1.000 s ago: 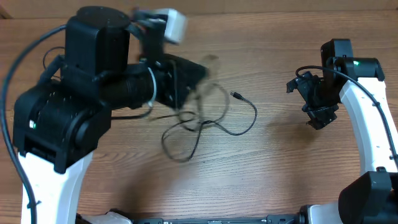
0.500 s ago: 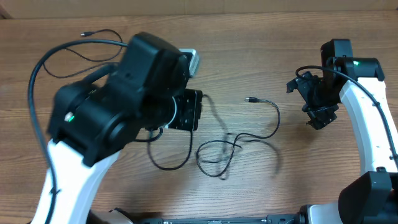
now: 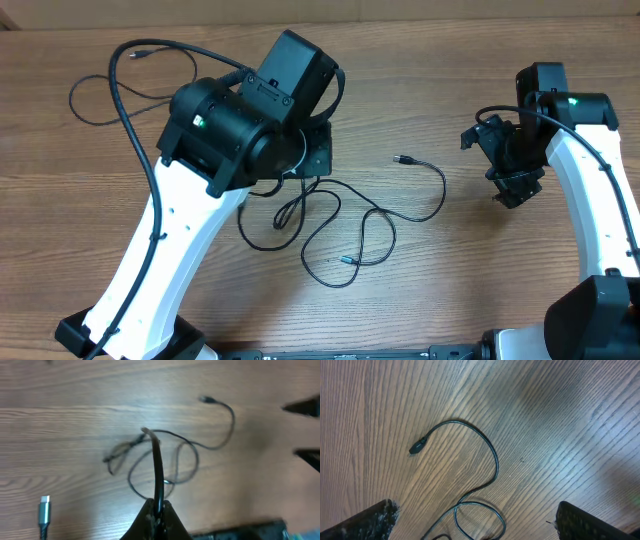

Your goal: Untangle cables

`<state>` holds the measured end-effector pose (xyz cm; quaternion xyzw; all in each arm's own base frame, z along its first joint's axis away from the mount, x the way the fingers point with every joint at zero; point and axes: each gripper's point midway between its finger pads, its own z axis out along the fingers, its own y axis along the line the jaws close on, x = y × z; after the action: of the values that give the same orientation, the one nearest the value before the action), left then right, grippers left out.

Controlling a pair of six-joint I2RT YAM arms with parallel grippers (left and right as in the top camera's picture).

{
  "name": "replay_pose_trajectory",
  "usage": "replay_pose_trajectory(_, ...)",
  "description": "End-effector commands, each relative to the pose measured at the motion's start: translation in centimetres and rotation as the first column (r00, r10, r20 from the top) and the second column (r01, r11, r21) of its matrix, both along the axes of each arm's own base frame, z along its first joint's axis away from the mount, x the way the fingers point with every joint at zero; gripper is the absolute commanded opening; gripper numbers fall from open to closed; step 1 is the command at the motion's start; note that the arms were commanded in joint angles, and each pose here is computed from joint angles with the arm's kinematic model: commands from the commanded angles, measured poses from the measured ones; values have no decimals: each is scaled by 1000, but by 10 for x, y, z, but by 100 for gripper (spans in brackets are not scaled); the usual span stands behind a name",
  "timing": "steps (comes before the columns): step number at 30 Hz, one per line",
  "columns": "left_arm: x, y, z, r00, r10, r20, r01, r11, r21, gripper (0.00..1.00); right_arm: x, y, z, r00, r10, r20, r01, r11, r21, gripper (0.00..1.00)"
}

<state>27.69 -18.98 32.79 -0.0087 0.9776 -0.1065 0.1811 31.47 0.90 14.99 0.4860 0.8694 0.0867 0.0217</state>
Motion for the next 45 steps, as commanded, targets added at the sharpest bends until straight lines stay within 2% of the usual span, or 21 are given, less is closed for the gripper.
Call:
replay_pose_trajectory(1, 16, 29, -10, 988, 142, 61, -149, 980, 135, 4, 4, -1, 7, 1000, 2, 26, -2, 1000, -4, 100)
replay_pose_trajectory(6, 32, 75, -25, 927, 330, 176, -370, 875, 312, 4, 4, -1, 7, 1000, 1, 26, -1, 1000, -4, 100)
replay_pose_trajectory(11, 30, 101, -55, 893, 431, 129, -446, 809, 383, 4, 4, -1, 7, 1000, 1, 26, -1, 1000, -4, 100)
replay_pose_trajectory(16, 29, 115, -67, 875, 480, 71, -467, 794, 389, 4, 4, -1, 7, 1000, 1, 26, -1, 1000, -4, 100)
replay_pose_trajectory(21, 31, 135, -73, 847, 526, 75, -505, 754, 421, 4, 4, -1, 7, 1000, 2, 26, -2, 1000, -4, 100)
replay_pose_trajectory(24, 22, 137, -92, 830, 557, -22, -497, 758, 422, 4, 4, -1, 7, 1000, 2, 26, -2, 1000, -4, 100)
replay_pose_trajectory(28, 16, 140, -109, 827, 559, -52, -475, 746, 467, 4, 4, -1, 7, 1000, 2, 26, -2, 1000, -3, 100)
replay_pose_trajectory(35, 23, 163, -128, 815, 580, 19, -497, 681, 537, 4, 4, -1, 7, 1000, 2, 26, -2, 1000, -4, 100)
replay_pose_trajectory(36, 24, 164, -130, 811, 585, 15, -502, 682, 532, 5, 4, -1, 7, 1000, 2, 26, -2, 1000, -4, 100)
replay_pose_trajectory(38, 25, 158, -138, 804, 595, -20, -507, 702, 499, 13, 4, -1, 7, 1000, 2, 26, -2, 1000, -4, 100)
replay_pose_trajectory(41, 28, 137, -148, 831, 545, -108, -460, 784, 416, 16, 4, -1, 7, 1000, 2, 26, -2, 1000, -4, 100)
replay_pose_trajectory(42, 30, 129, -150, 848, 514, -134, -432, 814, 387, 21, 4, -1, 7, 1000, 2, 26, -2, 1000, -4, 100)
replay_pose_trajectory(44, 35, 111, -153, 890, 415, -187, -346, 884, 314, 39, 4, -1, 7, 1000, 2, 26, -2, 1000, -4, 100)
replay_pose_trajectory(45, 38, 95, -155, 922, 318, -220, -263, 933, 246, 43, 4, -1, 7, 1000, 2, 26, -2, 1000, -4, 100)
